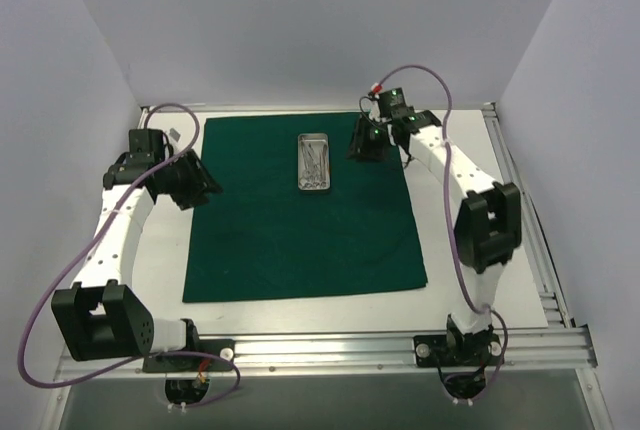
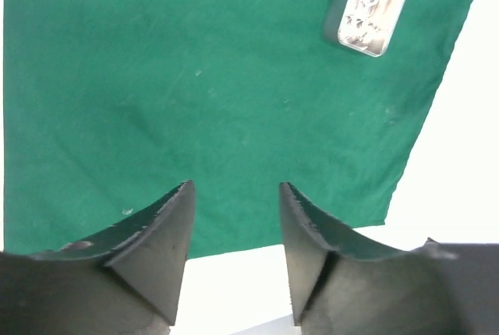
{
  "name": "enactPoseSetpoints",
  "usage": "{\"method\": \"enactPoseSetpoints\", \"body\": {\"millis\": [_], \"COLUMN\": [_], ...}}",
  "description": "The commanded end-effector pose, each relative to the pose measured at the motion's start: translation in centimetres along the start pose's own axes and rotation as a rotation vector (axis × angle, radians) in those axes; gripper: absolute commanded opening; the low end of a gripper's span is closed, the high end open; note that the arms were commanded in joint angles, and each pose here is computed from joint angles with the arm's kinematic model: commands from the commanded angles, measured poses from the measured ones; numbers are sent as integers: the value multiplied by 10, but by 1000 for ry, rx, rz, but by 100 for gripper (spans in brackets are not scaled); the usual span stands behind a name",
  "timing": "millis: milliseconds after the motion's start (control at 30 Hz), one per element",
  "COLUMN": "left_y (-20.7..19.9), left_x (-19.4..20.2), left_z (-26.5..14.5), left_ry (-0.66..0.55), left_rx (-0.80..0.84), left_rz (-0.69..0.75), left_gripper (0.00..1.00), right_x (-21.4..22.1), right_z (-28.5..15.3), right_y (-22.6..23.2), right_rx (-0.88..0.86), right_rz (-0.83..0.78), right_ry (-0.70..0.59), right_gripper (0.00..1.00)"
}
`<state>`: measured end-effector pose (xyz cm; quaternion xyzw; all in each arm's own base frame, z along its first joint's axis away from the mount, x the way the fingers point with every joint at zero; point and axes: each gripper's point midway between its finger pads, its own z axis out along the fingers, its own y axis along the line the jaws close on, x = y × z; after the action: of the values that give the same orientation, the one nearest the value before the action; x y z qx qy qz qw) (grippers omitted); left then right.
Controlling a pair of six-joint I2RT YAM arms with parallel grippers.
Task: Open and lay out the surgical kit
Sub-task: Pick up the container from the surgical kit.
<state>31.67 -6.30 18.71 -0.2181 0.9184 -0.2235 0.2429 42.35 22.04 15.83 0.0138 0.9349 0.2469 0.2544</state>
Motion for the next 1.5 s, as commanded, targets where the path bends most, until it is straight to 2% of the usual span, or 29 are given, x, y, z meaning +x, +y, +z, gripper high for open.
{"method": "enactPoseSetpoints", "body": {"millis": [0, 33, 67, 100, 300, 533, 767, 867, 1000, 1100, 1200, 1233, 1300, 1467], "left_y": [-22, -25, -28, -33, -50, -32, -26, -28, -34, -28, -28, -29, -30, -28], "left_x": [-13, -13, -12, -11, -18, -31, -14, -8, -6, -5, -3, -3, -3, -5], "left_z": [-5, -8, -9, -12, -29, -44, -38, -28, -26, -26, -26, -27, -28, -29], "left_ry": [-50, -54, -54, -50, -90, -180, -123, -76, -73, -76, -68, -68, -67, -76], "left_rx": [92, 102, 116, 141, 175, 44, 6, 29, 73, 44, 47, 51, 52, 38], "left_rz": [102, 110, 118, 132, 198, 189, 180, 156, 173, 167, 157, 156, 150, 151], "left_gripper": [59, 62, 70, 95, 94, 94, 94, 94, 94, 95, 100, 95, 93, 89], "right_x": [-4, -18, -14, -13, -7, 6, -3, 7, 11, 13, 17, 17, 20, 30], "right_z": [44, 46, 62, 68, 104, 118, 104, 115, 126, 133, 138, 139, 143, 153], "right_y": [-17, -9, -15, -15, -14, -21, -12, -9, -5, -3, -7, -8, -12, -21], "right_rx": [105, 90, 104, 113, 132, 168, 191, 167, 148, 145, 160, 164, 180, 209], "right_rz": [-38, -42, -36, -34, -63, -75, -89, -96, -102, -97, -92, -92, -87, -89], "right_ry": [15, -13, 13, 18, 58, 87, 17, 58, 79, 81, 97, 98, 108, 135], "right_gripper": [43, 45, 46, 48, 51, 48, 48, 48, 47, 46, 43, 42, 38, 34]}}
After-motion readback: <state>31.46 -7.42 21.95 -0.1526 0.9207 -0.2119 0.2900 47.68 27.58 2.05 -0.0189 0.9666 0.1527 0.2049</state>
